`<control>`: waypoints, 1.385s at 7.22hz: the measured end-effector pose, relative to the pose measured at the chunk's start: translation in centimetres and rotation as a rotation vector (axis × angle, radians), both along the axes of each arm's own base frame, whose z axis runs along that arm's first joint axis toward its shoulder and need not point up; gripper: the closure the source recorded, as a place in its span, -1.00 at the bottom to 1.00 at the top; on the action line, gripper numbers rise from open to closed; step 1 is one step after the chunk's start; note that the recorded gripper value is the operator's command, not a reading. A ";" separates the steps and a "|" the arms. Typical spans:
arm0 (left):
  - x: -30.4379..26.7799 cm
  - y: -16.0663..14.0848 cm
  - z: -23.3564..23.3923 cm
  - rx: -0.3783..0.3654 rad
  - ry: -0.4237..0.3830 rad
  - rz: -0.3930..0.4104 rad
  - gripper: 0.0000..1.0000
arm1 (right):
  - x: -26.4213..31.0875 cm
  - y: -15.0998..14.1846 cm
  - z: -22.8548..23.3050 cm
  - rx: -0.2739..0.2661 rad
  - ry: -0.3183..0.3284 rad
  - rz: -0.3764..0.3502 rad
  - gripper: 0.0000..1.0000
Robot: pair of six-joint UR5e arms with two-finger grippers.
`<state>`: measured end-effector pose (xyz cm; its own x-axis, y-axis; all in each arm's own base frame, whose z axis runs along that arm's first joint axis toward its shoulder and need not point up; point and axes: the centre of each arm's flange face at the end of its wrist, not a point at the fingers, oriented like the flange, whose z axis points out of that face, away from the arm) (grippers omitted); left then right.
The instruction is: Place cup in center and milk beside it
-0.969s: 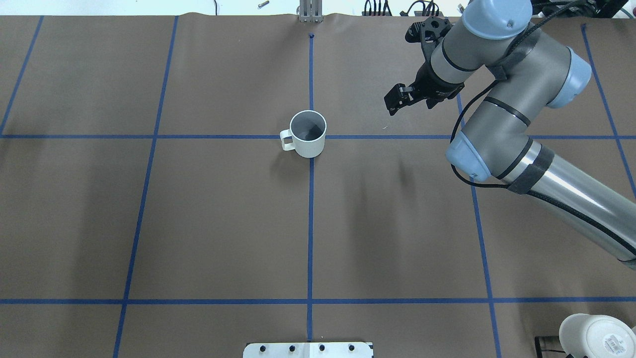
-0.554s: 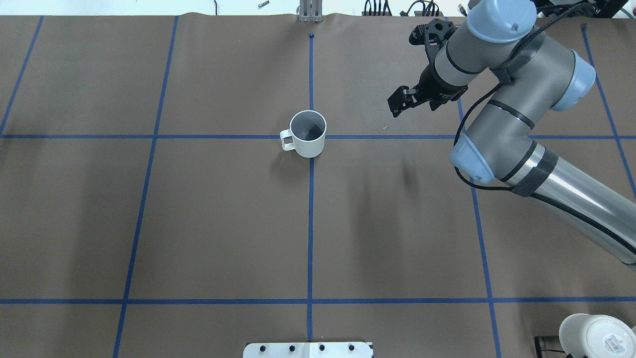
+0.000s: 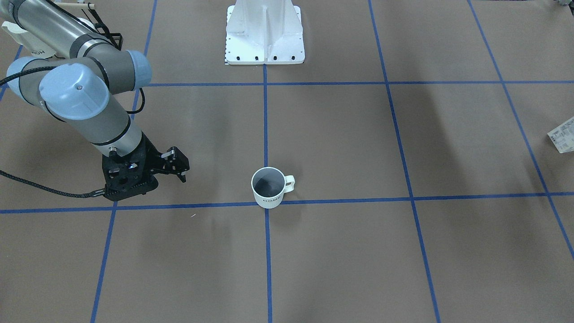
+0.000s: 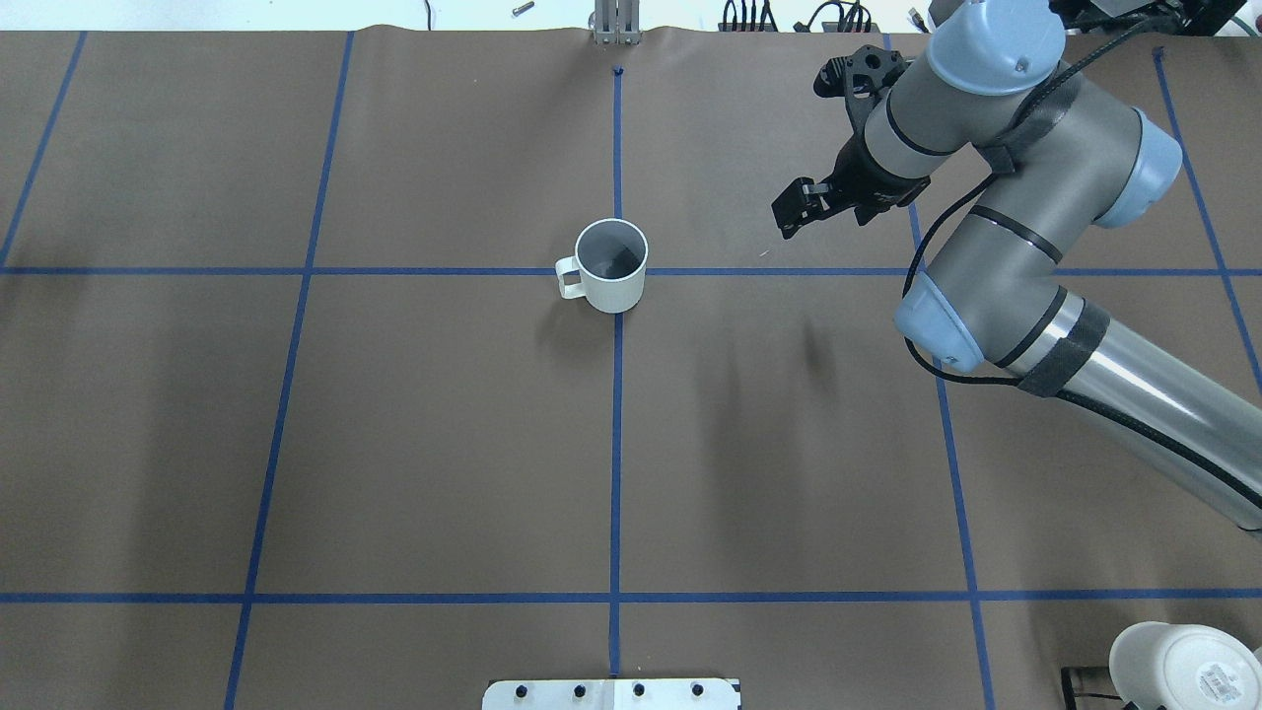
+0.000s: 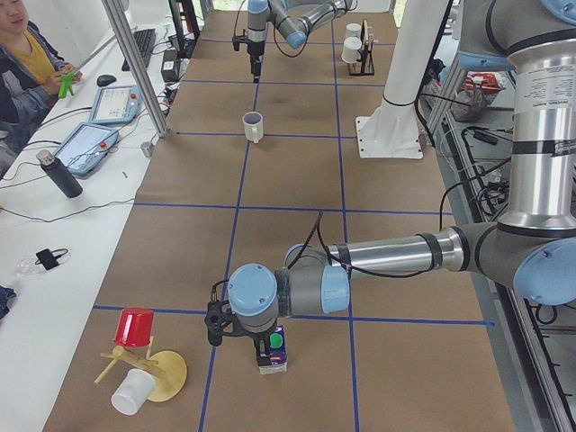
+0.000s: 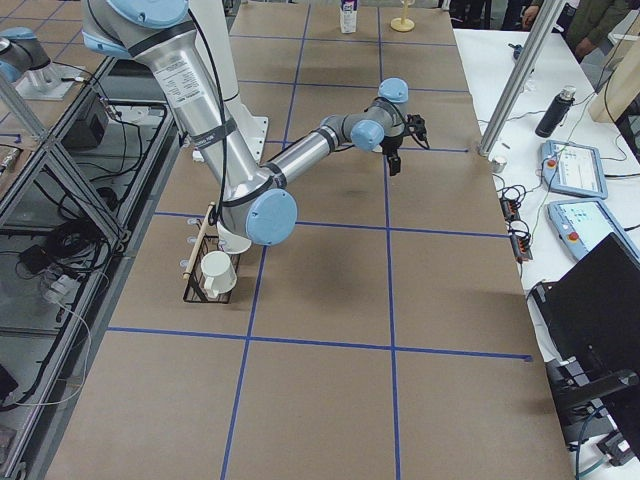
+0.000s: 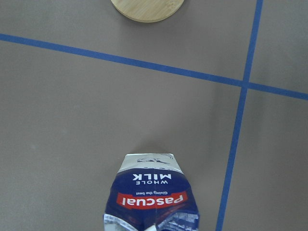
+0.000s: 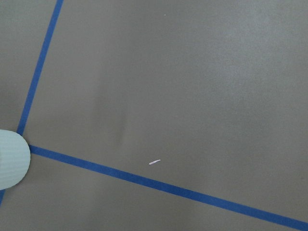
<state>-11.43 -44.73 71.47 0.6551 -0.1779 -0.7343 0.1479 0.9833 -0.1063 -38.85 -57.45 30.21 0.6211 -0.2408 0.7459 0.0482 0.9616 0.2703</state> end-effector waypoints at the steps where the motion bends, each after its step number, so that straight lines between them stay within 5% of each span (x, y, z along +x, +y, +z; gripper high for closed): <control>1: 0.5 -0.2 0.6 0.004 -0.004 -0.006 -0.95 | -0.1 0.1 0.1 0.000 0.002 -0.001 -1.00; 7: 2.9 -0.2 2.4 -0.010 -0.019 0.007 -0.94 | -0.1 0.4 0.7 -0.007 0.007 -0.004 -1.00; 10: 4.1 0.1 2.8 -0.020 -0.024 0.034 -0.11 | -0.4 0.5 0.7 -0.010 0.006 -0.006 -1.00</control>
